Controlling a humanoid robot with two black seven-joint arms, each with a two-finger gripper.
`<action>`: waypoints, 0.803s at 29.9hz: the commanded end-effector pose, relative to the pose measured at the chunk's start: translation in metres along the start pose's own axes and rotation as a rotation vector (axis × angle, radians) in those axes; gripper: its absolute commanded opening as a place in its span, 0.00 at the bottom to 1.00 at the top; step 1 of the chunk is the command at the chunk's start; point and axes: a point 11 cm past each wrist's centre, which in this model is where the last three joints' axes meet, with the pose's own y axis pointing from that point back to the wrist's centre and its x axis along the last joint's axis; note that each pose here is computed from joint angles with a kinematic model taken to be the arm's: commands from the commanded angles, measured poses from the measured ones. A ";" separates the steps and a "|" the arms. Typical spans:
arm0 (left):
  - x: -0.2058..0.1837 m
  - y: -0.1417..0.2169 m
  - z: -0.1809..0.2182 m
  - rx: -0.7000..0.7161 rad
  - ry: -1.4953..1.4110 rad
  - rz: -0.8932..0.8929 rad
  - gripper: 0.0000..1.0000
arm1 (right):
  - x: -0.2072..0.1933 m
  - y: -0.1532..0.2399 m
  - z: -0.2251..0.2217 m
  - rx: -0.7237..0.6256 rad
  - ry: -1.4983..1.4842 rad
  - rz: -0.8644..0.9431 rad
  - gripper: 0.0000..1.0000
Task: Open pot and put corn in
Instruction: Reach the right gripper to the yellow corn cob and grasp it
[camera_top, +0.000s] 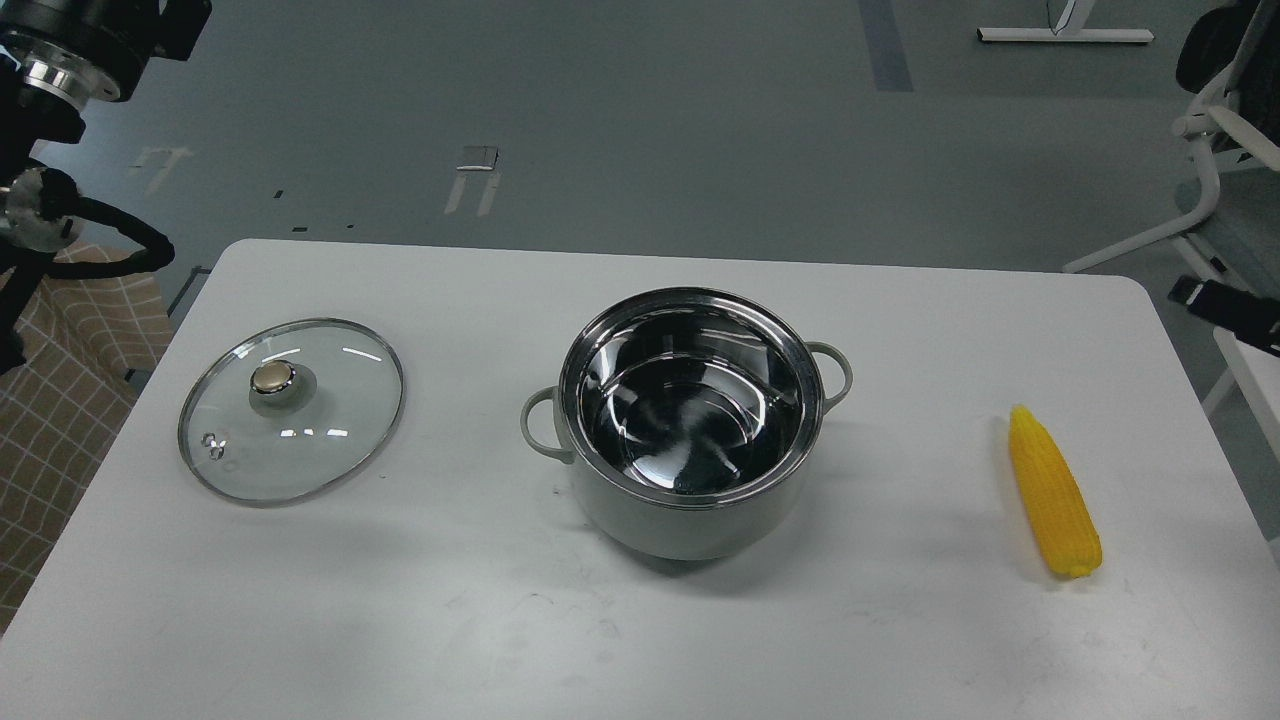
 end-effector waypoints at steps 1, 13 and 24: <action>-0.012 -0.005 0.000 -0.054 0.111 -0.026 0.97 | -0.036 -0.016 -0.007 -0.015 0.098 -0.082 1.00; -0.029 -0.010 -0.005 -0.080 0.193 -0.082 0.98 | -0.103 -0.042 -0.023 -0.002 0.144 -0.202 0.89; -0.036 -0.012 -0.010 -0.088 0.225 -0.086 0.98 | -0.120 -0.045 -0.009 -0.048 0.138 -0.222 0.09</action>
